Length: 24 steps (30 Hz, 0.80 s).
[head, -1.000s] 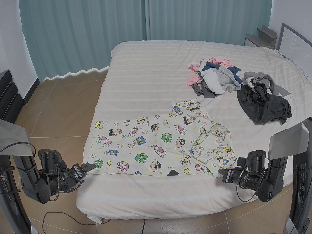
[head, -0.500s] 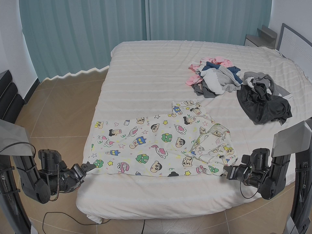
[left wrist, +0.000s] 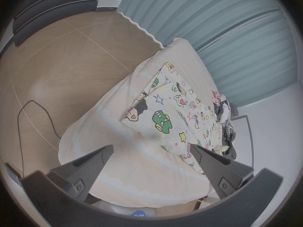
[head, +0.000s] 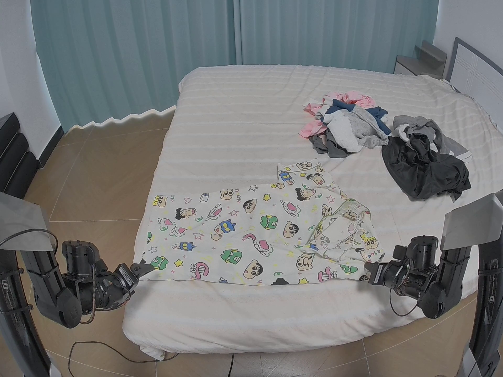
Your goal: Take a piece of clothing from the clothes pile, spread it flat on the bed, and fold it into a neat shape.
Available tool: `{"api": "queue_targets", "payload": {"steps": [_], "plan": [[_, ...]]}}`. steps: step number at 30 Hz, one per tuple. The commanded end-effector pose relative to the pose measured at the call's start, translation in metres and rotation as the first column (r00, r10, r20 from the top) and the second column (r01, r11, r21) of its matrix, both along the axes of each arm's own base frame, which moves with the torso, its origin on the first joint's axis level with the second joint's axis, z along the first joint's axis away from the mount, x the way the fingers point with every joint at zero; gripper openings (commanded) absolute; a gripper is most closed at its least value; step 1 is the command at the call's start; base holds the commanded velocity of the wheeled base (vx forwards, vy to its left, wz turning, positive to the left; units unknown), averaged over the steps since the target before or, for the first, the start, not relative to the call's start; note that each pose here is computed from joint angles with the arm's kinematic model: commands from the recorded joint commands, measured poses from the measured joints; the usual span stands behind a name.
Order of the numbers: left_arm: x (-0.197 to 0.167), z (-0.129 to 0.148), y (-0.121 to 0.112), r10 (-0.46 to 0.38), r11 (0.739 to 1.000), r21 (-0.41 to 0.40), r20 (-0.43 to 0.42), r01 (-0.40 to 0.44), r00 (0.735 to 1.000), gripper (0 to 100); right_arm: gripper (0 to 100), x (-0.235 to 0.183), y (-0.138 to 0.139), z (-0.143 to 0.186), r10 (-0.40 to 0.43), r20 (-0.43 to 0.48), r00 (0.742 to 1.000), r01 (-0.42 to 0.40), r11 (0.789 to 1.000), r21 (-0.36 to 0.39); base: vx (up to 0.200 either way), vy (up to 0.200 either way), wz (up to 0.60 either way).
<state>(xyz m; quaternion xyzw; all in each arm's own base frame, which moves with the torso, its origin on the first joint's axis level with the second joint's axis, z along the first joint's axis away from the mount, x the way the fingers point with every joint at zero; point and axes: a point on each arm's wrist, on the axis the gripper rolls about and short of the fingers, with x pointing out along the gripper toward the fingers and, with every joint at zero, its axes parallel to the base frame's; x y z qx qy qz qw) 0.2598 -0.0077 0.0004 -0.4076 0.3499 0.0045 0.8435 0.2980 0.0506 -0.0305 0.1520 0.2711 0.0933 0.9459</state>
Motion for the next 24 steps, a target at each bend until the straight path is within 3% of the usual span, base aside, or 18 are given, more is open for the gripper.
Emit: {"api": "queue_targets", "payload": {"steps": [1,17,18,24], "plan": [[0.001,-0.002,0.0,0.003,1.0,0.002,-0.005,-0.003,1.0,100,0,0.001,-0.003,0.003,-0.008,0.009,1.0,0.008,1.0,-0.001,0.0,0.0,0.0],[0.001,-0.002,0.0,0.003,1.0,0.002,-0.005,-0.003,1.0,100,0,-0.001,-0.008,0.0,-0.005,0.002,1.0,0.005,0.998,-0.055,0.0,0.0,0.0],[0.001,-0.002,0.0,0.003,1.0,0.002,-0.005,-0.003,1.0,100,100,-0.001,-0.008,0.0,-0.006,0.003,1.0,0.006,0.998,-0.059,0.0,0.0,0.0],[0.001,-0.002,0.0,0.003,1.0,0.002,-0.005,-0.003,1.0,100,100,0.001,-0.012,0.022,-0.021,0.077,0.997,0.025,0.998,-0.049,0.0,0.0,0.0]]}}
